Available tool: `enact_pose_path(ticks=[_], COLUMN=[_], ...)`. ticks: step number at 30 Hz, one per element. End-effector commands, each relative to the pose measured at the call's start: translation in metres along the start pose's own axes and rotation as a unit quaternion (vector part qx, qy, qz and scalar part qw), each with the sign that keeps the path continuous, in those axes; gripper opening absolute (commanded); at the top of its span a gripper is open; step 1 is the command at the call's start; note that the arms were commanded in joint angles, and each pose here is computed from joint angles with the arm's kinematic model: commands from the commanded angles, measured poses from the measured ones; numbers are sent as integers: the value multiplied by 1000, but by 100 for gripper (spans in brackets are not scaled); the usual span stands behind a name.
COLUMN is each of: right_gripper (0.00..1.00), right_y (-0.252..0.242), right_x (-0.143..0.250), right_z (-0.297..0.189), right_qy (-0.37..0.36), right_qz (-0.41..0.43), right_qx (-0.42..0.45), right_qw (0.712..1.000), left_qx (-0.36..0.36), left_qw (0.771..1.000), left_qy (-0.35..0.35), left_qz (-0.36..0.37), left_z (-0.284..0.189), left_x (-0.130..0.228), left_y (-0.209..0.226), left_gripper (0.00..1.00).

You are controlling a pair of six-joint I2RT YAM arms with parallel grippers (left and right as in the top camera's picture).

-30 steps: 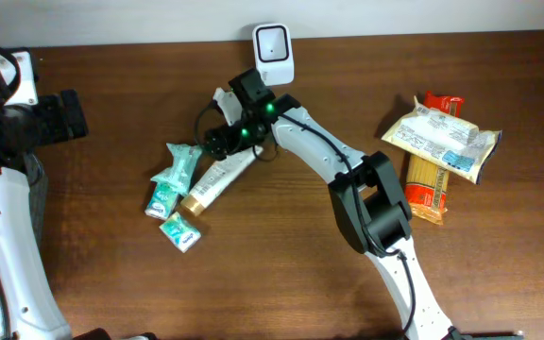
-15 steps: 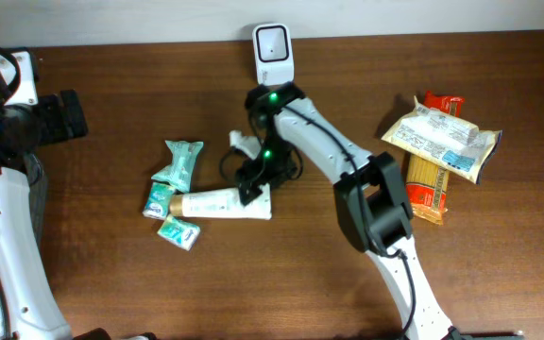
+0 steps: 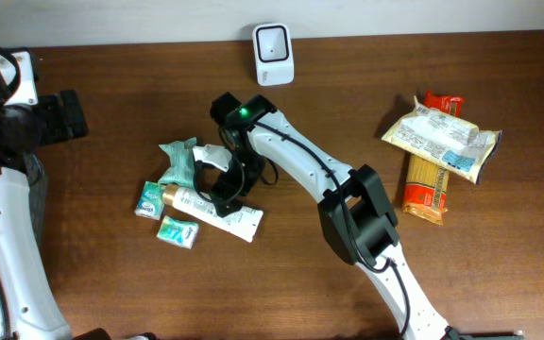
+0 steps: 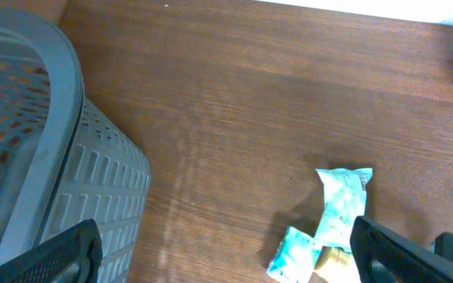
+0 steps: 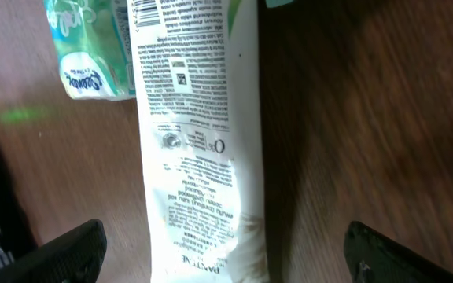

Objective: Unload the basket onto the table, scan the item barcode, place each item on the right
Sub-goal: 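Reach right gripper to the white tube and grasp it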

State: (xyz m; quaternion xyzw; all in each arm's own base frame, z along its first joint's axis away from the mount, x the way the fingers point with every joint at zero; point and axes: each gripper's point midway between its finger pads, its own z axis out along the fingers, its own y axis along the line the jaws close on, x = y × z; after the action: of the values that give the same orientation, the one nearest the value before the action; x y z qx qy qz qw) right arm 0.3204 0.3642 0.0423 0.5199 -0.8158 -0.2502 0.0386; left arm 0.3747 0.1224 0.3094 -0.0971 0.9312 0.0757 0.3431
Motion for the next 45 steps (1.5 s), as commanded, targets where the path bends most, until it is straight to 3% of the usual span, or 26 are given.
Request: enact_pose_path(ticks=[1,11,12,13,14,16,19,20,22,24,26,27,30,34,37,40,45], right_gripper=[91,78,66,39,24,19,11,11,36,49,49,45,4,4,4,4,4], right_y=[-4,-16,-16,-15,-14,-12,16,21,25,15,12,12,12,5,-1,5,16], right_x=[5,9,8,9,7,3,-12,-15,-14,-8,-5,-5,-5,-9,-13,-12,29], right_z=[8,30,31,30,27,22,17,16,28,49,54,54,55,39,-3,-78,-155], right_qy=[-4,7,7,7,5,0,-37,-42,-29,-10,-3,-3,-3,-24,-62,-115,-118], right_qz=[25,59,58,59,58,64,76,83,129,185,207,207,206,213,192,173,191], right_qx=[-33,-35,-36,-38,-39,-39,-122,-138,-139,-106,-94,-93,-94,-105,-93,-67,11], right_qw=[999,998,998,998,998,997,989,986,981,977,974,974,974,971,975,976,974], left_qx=[-3,-3,-3,-3,-3,-3,-3,-3,-3,-3,-3,-3,-3,-3,-3,-3,-3], left_qw=[1000,1000,1000,1000,1000,1000,1000,1000,1000,1000,1000,1000,1000,1000,1000,1000,1000], left_qy=[-5,-5,-5,-5,-5,-5,-5,-5,-5,-5,-5,-5,-5,-5,-5,-5,-5], left_qz=[-6,-6,-6,-6,-6,-6,-6,-6,-6,-6,-6,-6,-6,-6,-6,-6,-6], left_z=[-3,-3,-3,-3,-3,-3,-3,-3,-3,-3,-3,-3,-3,-3,-3,-3,-3], left_x=[-2,-2,-2,-2,-2,-2,-2,-2,-2,-2,-2,-2,-2,-2,-2,-2,-2], left_y=[2,2,2,2,2,2,2,2,2,2,2,2,2,2,2,2,2], left_gripper=[99,99,99,99,99,99,99,99,99,99,99,99,99,99,99,99,99])
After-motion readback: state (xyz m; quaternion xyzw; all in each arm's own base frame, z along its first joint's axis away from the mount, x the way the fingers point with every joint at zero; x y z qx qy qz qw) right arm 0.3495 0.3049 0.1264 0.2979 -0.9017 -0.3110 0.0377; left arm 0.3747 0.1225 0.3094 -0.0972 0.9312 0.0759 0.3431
